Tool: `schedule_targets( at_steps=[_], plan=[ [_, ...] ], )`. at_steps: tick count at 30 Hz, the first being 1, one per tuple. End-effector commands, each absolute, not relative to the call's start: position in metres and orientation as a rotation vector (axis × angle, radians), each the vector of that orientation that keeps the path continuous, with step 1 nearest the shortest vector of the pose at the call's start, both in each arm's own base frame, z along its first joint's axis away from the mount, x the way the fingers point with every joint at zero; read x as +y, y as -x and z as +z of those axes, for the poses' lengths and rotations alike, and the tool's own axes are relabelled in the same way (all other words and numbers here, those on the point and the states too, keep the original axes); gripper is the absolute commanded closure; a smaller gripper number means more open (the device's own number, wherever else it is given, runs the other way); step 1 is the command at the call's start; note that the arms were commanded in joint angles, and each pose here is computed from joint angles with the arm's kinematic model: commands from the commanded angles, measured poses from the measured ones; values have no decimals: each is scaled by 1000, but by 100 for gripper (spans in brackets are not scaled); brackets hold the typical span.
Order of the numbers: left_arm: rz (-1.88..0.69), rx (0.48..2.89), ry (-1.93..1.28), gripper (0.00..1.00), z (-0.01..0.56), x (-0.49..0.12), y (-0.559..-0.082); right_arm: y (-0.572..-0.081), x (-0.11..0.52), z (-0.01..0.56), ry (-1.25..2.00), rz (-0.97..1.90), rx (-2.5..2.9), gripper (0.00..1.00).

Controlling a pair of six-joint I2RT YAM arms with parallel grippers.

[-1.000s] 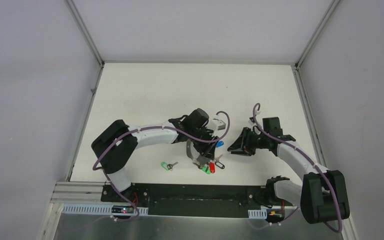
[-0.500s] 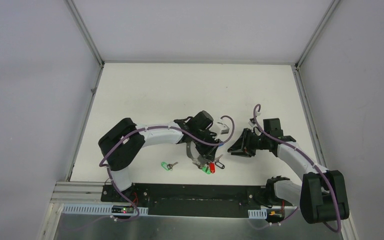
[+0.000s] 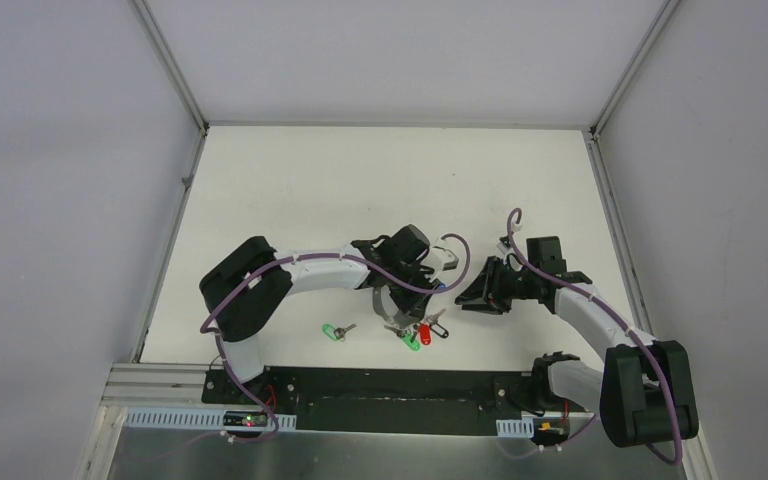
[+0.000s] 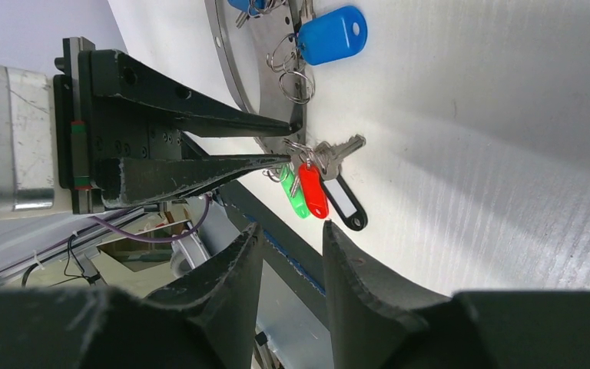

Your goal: Put the keys on the keyring

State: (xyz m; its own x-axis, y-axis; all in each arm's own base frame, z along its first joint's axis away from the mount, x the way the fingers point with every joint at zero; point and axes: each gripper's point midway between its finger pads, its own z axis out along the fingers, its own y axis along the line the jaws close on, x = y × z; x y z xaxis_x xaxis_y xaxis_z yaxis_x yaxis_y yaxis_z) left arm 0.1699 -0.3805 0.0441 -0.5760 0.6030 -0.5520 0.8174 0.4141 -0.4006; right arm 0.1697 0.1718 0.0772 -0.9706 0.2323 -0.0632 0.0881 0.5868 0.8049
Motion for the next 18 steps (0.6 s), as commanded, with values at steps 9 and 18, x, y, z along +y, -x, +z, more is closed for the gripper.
schedule_targets(
  at_steps=[9, 18],
  plan=[
    [-931, 2264, -1225, 100, 65, -399, -182, -176, 174, 85, -245, 1360, 2598, 63],
    [-1009, 2204, -1104, 82, 93, -415, -191, -181, 172, 85, -188, 1324, 2626, 61]
  ],
)
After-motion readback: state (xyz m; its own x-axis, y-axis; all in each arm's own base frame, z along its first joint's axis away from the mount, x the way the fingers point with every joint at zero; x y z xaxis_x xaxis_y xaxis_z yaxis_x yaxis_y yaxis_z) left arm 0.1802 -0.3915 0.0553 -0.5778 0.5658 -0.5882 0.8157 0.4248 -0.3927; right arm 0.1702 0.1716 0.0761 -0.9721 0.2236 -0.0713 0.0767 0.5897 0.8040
